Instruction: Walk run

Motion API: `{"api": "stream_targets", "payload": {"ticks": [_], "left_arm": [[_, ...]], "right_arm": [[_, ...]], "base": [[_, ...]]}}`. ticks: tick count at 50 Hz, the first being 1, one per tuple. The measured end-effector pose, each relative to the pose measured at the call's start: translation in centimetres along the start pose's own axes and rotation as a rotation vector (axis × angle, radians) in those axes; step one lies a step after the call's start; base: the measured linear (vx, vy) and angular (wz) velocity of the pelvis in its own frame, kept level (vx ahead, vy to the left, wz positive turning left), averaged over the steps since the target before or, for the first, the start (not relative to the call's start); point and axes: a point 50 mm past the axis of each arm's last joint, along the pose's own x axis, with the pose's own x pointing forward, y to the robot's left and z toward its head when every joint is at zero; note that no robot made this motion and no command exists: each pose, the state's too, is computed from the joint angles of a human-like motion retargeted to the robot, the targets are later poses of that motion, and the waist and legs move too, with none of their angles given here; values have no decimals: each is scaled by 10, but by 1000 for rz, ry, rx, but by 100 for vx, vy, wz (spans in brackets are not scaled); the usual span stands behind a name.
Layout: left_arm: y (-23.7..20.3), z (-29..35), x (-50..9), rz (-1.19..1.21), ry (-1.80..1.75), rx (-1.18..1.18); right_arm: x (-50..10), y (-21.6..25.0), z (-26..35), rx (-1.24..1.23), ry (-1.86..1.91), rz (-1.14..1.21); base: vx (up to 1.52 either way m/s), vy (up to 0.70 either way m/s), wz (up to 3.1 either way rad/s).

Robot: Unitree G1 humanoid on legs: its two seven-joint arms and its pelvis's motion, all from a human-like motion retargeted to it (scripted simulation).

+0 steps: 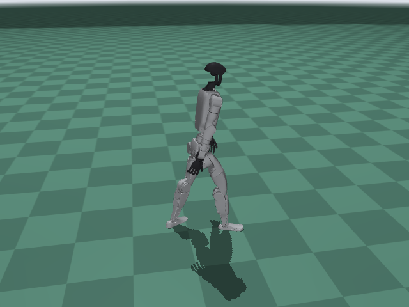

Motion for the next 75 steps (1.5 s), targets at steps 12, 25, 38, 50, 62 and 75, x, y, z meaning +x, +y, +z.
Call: {"api": "stream_targets", "payload": {"ticks": [12, 25, 38, 50, 62, 75], "left_arm": [[-104, -79, -11, -208, 284, 1], [-185, -130, -49, -439, 528, -94], [-168, -117, -40, -429, 522, -58], [-82, -57, -4, -209, 244, -21], [6, 0, -1, 13, 18, 187], [-105, -67, -8, -244, 275, 1]], "right_arm": [[-2, -6, 15, 14, -11, 1], [-43, -33, 156, -239, -374, -113], [-53, -27, 179, -366, -477, -136], [-13, -14, 85, -197, -233, -117], [0, 4, 9, -59, -8, 7], [-3, -5, 3, -28, 90, 5]], "base": [[86, -24, 37], [62, -19, -9], [73, -3, -39], [73, 6, -43], [59, -10, 43], [83, -24, 39]]}}
